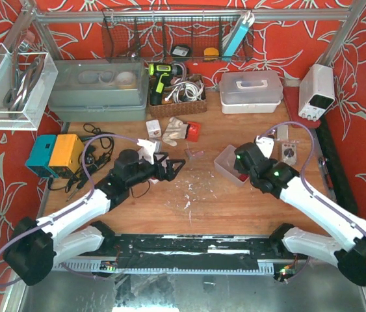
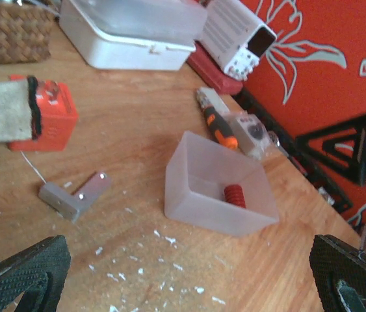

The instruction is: Install the large spring

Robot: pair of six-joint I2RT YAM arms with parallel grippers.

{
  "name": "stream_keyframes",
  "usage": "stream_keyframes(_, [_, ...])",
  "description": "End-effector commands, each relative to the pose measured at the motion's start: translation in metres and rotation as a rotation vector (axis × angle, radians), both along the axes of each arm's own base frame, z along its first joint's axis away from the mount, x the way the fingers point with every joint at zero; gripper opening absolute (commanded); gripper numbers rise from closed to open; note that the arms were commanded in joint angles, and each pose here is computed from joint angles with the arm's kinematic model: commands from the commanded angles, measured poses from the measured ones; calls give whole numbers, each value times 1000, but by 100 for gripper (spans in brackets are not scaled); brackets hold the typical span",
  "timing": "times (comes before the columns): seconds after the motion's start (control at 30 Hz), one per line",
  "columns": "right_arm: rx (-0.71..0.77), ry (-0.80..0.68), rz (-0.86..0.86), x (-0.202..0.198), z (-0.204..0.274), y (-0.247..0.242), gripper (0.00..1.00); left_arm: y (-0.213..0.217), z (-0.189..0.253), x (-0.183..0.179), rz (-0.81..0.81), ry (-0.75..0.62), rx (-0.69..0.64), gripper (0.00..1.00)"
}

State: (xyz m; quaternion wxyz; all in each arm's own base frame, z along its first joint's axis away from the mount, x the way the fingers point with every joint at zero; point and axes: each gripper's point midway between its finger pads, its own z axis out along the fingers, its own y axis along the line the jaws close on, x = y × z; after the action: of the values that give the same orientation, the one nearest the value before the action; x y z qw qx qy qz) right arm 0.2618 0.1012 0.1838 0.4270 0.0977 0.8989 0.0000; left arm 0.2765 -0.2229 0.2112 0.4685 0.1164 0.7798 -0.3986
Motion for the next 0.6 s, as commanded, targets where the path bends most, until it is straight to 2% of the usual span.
stream_keyframes(0.0, [-19,172,-175,-13,-22,-18,84,-8,6,-2,0,-95,0,100])
stream_keyframes(0.13, [-25,231,-226,-9,-32,-14,73,-16,7,-11,-39,-129,3,100])
stream_keyframes(0.23, [-11,252,-239,-4,-42,-7,69,-13,12,-15,-26,-170,9,100])
stream_keyframes(0.33, [-14,262,-255,3,-47,-3,61,-10,12,-16,-10,-189,19,100])
stream_keyframes(0.57, [-18,334,-318,13,-61,6,59,-6,15,-16,13,-203,33,100])
